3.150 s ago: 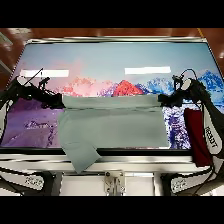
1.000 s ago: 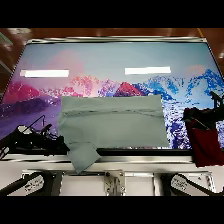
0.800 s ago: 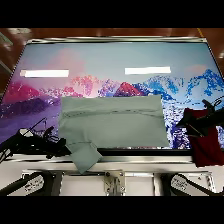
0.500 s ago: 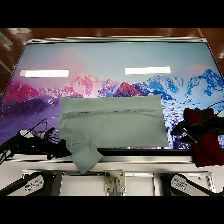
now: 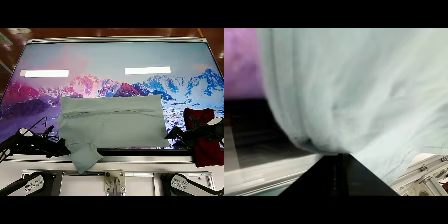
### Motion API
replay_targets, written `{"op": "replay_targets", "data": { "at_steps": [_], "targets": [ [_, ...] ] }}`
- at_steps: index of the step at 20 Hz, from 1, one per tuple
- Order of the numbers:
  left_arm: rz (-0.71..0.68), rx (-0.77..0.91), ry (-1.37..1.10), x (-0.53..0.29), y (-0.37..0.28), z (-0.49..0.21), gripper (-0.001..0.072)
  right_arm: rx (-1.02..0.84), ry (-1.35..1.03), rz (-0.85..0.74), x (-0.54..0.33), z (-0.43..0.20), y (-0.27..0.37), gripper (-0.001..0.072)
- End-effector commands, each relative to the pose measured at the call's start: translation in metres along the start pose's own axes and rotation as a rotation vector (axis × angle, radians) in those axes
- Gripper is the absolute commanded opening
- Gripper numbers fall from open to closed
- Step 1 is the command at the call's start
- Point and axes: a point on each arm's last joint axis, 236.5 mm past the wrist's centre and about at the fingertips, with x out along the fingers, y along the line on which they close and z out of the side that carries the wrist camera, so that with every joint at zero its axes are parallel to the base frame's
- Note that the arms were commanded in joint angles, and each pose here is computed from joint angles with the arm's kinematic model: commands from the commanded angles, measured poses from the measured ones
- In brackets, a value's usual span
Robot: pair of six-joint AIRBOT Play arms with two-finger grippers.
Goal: Fold the shirts.
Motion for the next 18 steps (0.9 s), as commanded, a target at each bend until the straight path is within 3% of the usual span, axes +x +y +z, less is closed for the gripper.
{"op": "replay_targets", "data": {
  "at_steps": [1, 4, 8, 9, 10, 13, 16, 18],
  "targets": [
    [-0.006, 0.004, -0.009, -0.002, -0.003, 0.003, 0.0039, 0.003, -0.025, 0.005, 0.01, 0.005, 0.004, 0.0641],
    [-0.005, 0.007, -0.01, -0.002, -0.003, 0.004, 0.0039, -0.05, -0.031, -0.04, 0.024, 0.005, 0.008, 0.0638],
    [-0.003, 0.027, -0.014, -0.003, -0.003, 0.005, 0.0039, -0.077, -0.027, -0.056, 0.031, 0.004, 0.021, 0.0265],
    [-0.004, 0.047, -0.017, -0.005, -0.004, 0.007, 0.0039, -0.082, -0.015, -0.054, 0.032, 0.001, 0.023, 0.0133],
    [-0.004, 0.057, -0.023, -0.006, -0.005, 0.009, 0.0039, -0.086, 0.0, -0.05, 0.031, -0.002, 0.024, 0.0073],
    [-0.009, 0.11, -0.056, -0.02, -0.016, 0.024, 0.0039, -0.167, -0.007, -0.038, 0.012, 0.001, 0.037, 0.0072],
    [-0.015, 0.3, -0.13, -0.059, -0.047, 0.056, 0.0039, -0.225, -0.179, -0.04, -0.032, 0.034, 0.06, 0.0072],
    [-0.008, 0.317, -0.247, -0.094, -0.07, 0.093, 0.0039, -0.208, -0.287, -0.038, -0.055, 0.06, 0.072, 0.0071]
  ]
}}
